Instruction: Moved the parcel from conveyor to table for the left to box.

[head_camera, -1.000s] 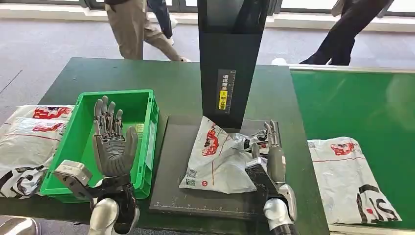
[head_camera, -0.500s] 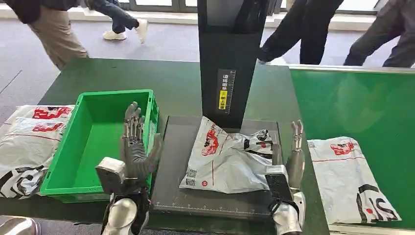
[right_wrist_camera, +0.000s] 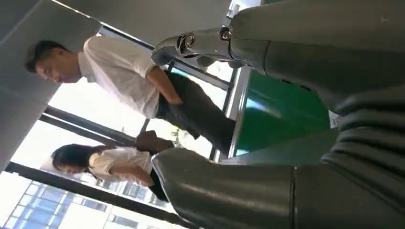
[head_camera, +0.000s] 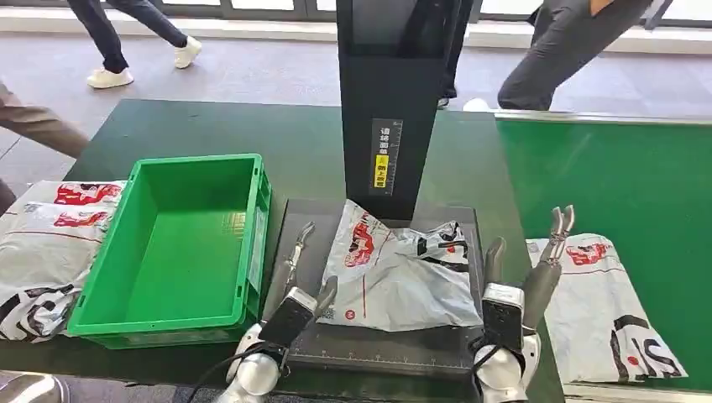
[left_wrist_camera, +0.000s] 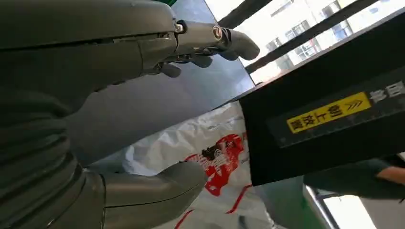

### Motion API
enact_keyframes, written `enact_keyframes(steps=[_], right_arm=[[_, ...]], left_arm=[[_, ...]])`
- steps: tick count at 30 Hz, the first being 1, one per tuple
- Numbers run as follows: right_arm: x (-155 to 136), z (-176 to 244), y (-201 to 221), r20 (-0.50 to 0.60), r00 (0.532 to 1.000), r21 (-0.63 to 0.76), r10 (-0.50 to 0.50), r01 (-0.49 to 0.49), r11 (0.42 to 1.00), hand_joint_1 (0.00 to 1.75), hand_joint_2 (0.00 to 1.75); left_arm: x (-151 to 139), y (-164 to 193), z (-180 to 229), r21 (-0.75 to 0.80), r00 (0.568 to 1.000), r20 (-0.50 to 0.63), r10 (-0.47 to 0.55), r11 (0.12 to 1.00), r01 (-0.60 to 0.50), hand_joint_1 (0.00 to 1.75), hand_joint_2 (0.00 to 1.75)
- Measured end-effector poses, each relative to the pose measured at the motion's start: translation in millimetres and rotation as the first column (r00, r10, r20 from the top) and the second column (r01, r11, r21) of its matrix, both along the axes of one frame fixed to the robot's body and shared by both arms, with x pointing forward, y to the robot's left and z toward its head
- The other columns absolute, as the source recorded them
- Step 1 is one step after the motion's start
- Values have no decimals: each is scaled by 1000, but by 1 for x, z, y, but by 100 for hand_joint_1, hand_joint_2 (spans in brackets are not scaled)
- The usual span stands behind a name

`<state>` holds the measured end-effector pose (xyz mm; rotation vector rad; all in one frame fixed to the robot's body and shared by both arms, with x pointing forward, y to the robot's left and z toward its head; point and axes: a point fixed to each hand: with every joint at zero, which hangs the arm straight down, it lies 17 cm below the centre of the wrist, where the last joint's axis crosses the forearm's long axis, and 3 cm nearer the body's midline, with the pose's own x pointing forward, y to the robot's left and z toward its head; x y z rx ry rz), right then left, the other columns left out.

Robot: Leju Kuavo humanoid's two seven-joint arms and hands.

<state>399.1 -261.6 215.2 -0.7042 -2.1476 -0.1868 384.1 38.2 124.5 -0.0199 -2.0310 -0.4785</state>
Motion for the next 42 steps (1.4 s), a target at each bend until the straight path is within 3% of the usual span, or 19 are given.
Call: enact_keyframes(steps=[11, 16, 20, 27, 28, 29, 30, 31, 42], right_arm=[[1, 7, 4, 18, 1000, -16, 18, -18, 1000, 0, 175], [2, 9, 6, 21, 999, -22, 25, -25, 999, 0, 175], [4, 10, 8, 24, 999, -25, 31, -30, 999, 0, 175], [5, 10, 9, 22, 999, -25, 37, -36, 999, 0, 175], [5, 10, 9, 22, 999, -26, 37, -36, 999, 0, 175], [5, 10, 9, 22, 999, -26, 37, -36, 999, 0, 175], [5, 10, 9, 22, 999, -26, 36, -36, 999, 0, 175], [5, 10, 8, 22, 999, -27, 36, -35, 999, 0, 175], [5, 9, 8, 22, 999, -30, 33, -32, 999, 0, 175]], left_arm=[[-6, -44, -32, 134, 993, -65, -97, 985, 105, 0, 175], [0, -51, -45, 250, 994, -73, -83, 963, 99, 0, 175], [6, -60, -65, 444, 997, -59, -44, 893, 66, 0, 175], [0, -73, -80, 514, 994, -77, -79, 851, 107, 0, 175], [0, -75, -82, 530, 994, -79, -81, 841, 111, 7, 175], [-1, -76, -86, 548, 993, -82, -84, 829, 115, 93, 175], [-2, -77, -89, 568, 993, -84, -85, 815, 117, 148, 175], [-2, -78, -92, 584, 993, -84, -85, 803, 118, 175, 175], [-1, -95, -95, 655, 989, -74, -126, 742, 143, 175, 175]])
